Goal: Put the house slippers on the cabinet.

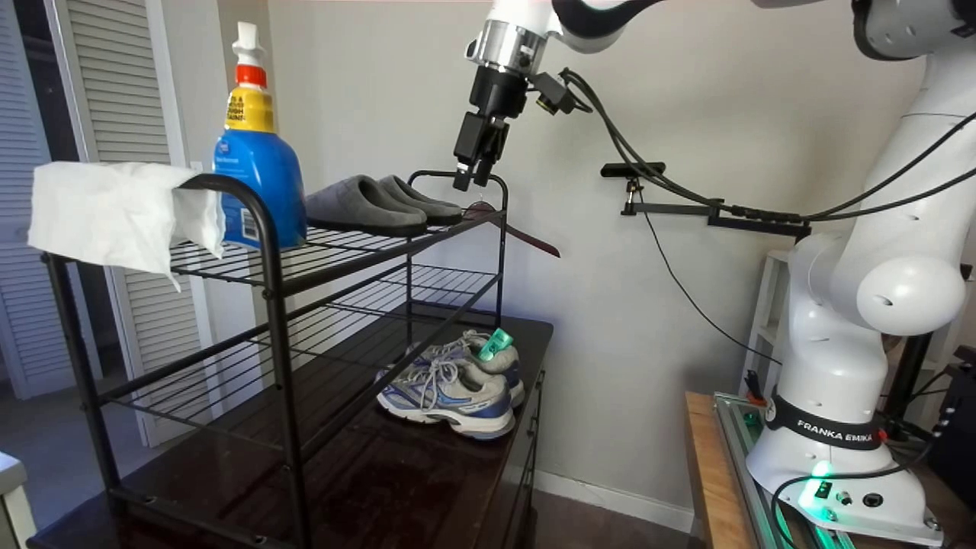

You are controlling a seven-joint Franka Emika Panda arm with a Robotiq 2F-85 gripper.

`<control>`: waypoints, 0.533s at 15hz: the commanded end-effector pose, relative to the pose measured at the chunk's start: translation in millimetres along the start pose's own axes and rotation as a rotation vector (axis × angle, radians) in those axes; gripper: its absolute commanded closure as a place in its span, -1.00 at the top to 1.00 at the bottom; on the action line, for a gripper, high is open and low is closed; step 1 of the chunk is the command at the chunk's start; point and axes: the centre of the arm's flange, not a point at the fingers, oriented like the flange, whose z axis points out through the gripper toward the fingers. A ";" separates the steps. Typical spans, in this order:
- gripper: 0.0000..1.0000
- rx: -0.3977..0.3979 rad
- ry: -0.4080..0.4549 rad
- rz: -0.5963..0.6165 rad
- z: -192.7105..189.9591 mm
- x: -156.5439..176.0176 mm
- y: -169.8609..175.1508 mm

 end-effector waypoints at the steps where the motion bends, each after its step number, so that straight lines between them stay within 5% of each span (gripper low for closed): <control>1: 1.00 -0.003 0.003 0.007 2.4 10.9 1.2; 6: 1.00 -0.029 0.007 0.050 16.6 32.8 3.9; 8: 1.00 -0.074 0.085 0.120 22.1 53.6 10.5</control>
